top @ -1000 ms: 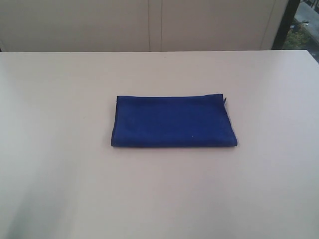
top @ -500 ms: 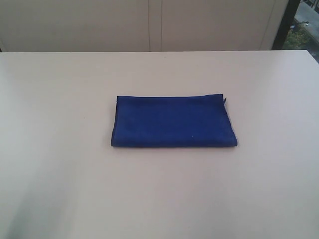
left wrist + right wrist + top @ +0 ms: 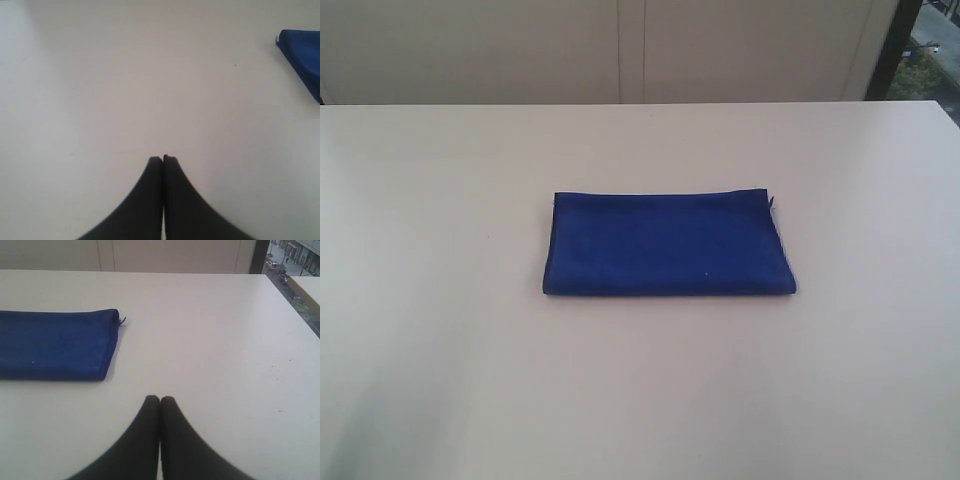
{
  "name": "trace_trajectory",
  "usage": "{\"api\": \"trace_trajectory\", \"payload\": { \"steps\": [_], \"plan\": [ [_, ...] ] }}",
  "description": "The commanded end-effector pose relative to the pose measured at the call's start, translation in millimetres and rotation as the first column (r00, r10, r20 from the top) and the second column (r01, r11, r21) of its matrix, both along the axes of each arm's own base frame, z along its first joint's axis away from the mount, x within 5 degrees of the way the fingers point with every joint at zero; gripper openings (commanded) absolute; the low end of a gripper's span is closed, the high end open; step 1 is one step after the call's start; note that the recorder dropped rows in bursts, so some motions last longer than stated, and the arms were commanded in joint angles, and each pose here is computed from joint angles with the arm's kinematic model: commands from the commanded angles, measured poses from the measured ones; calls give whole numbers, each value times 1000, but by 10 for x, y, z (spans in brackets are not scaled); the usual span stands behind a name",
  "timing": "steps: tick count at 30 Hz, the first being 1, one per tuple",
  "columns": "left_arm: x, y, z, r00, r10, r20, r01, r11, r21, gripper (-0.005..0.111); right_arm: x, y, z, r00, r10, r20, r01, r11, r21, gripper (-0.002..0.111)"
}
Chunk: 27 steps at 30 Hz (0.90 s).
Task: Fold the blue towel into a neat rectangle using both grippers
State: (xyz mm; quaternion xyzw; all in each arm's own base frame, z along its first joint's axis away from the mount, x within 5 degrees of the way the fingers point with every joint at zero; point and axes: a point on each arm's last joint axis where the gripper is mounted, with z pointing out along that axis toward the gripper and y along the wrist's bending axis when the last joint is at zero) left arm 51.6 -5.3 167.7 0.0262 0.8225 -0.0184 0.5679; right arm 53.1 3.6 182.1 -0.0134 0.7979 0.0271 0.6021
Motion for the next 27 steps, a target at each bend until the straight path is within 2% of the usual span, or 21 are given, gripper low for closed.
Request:
{"api": "trace_trajectory", "payload": {
  "steps": [1,27],
  "plan": [
    [-2,0,-14,1000,4,0,-4,1000,-5,0,-1,0,-11,1000,-2,7,2,1000,3,0],
    [-2,0,-14,1000,2,0,-2,1000,-1,0,-1,0,-11,1000,-2,6,2,1000,6,0]
  ]
}}
